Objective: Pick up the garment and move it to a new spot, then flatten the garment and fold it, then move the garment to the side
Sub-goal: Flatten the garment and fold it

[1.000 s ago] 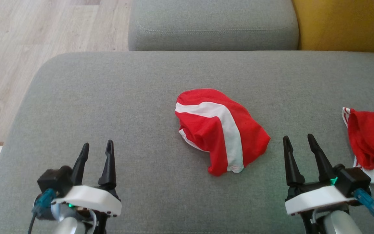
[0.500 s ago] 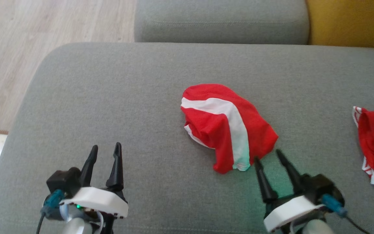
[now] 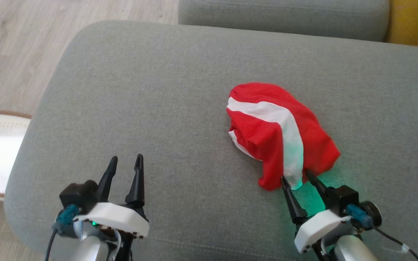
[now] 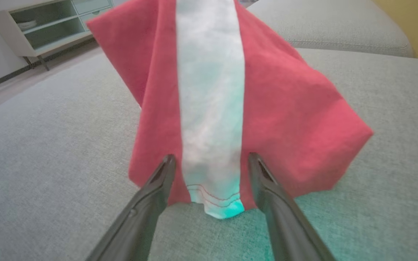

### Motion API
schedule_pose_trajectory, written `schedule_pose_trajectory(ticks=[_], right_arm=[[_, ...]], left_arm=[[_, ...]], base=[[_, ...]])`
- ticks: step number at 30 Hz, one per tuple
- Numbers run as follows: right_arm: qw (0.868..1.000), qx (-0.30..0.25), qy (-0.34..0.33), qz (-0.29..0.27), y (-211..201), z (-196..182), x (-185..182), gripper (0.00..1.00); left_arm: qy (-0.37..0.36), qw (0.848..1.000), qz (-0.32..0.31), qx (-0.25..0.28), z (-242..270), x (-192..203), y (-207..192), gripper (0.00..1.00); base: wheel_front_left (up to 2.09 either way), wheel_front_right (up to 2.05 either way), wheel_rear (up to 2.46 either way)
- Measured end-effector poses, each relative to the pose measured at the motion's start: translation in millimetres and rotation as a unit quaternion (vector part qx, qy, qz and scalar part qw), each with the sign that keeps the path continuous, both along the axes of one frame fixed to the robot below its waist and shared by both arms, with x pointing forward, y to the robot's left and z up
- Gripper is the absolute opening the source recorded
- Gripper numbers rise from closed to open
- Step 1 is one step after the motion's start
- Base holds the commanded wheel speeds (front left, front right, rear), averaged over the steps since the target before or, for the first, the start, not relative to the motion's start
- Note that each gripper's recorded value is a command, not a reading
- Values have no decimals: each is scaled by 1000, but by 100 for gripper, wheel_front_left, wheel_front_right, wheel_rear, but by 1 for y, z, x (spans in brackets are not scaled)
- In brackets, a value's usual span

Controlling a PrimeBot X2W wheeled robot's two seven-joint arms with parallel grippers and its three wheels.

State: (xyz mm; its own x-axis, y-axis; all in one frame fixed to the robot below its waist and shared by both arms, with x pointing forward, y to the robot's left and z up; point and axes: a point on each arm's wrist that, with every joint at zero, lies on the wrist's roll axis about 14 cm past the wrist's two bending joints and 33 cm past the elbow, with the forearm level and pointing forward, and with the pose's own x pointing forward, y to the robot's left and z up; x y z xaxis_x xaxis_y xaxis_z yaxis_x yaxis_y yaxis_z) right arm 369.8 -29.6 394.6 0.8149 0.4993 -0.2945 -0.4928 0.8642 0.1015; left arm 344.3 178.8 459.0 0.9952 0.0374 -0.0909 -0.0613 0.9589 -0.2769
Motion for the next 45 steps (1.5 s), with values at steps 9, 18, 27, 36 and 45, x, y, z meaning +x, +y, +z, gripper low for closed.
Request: schedule_pose_trajectory(ticks=[9,18,27,36,45], right_arm=[[1000,-9,12,5,4,-10,12,0],[999,-34,-22,-22,-21,4,13,0],[966,-211,-148,18,-80,48,8,0],[941,-286,-177,-25,-147,80,3,0],[960,-276,-23,-45,-160,4,-64,0]], left_arm=[[4,1000,12,-2,-2,2,5,100],[-10,1000,-4,-4,5,4,-3,100],[-34,999,-30,-13,17,-7,-20,100],[-46,997,-59,-15,26,-1,-38,100],[-35,996,-77,-15,19,5,-50,100]], base=[[0,0,0],[0,0,0],[0,0,0],[0,0,0],[0,0,0]])
